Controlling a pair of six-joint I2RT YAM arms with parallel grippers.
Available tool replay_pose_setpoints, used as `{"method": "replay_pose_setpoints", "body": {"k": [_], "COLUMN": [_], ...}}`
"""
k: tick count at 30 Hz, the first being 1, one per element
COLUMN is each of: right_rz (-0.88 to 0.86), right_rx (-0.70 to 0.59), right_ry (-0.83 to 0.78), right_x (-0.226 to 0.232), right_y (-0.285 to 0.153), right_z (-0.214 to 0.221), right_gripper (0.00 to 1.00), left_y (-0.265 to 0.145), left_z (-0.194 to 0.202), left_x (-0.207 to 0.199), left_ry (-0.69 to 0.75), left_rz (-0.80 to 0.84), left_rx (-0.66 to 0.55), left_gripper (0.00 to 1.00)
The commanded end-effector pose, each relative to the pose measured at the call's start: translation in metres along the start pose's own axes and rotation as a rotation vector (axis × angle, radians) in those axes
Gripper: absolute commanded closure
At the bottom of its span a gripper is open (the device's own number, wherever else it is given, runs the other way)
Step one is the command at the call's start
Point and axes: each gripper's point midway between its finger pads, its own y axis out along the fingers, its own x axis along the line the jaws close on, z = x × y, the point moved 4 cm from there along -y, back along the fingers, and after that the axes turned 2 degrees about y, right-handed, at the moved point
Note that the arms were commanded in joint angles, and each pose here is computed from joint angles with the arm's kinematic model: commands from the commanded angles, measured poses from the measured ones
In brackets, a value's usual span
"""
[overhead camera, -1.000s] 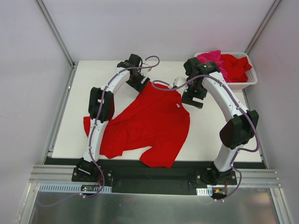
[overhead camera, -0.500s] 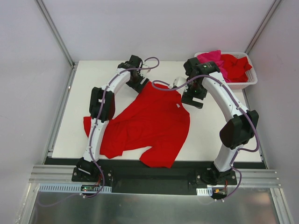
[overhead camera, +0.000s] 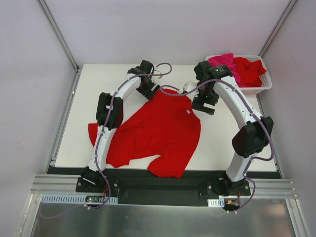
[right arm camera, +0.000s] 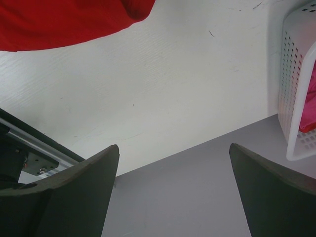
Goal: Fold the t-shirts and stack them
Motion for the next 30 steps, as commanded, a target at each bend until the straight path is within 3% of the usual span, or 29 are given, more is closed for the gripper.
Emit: {"method": "replay_pose_setpoints", "body": {"k": [1,30], "right_rz": [-0.062,-0.072], "right_rx": [0.072,0.095], "right_ry": [-0.015,-0.055], "right_x": [0.015,0.017], "right_y": [-0.008,-0.001], "right_z": [0.015,0.006], "right_gripper": [0.04,0.04], "left_y": [-0.016,-0.057], "left_z": [-0.003,-0.019], "left_x": [-0.006,-0.024], "left_ry": [0.037,0.141], "left_rz": [-0.009,-0.065], "left_rx": [0.002,-0.034], "left_gripper": [0.22,0.22]}}
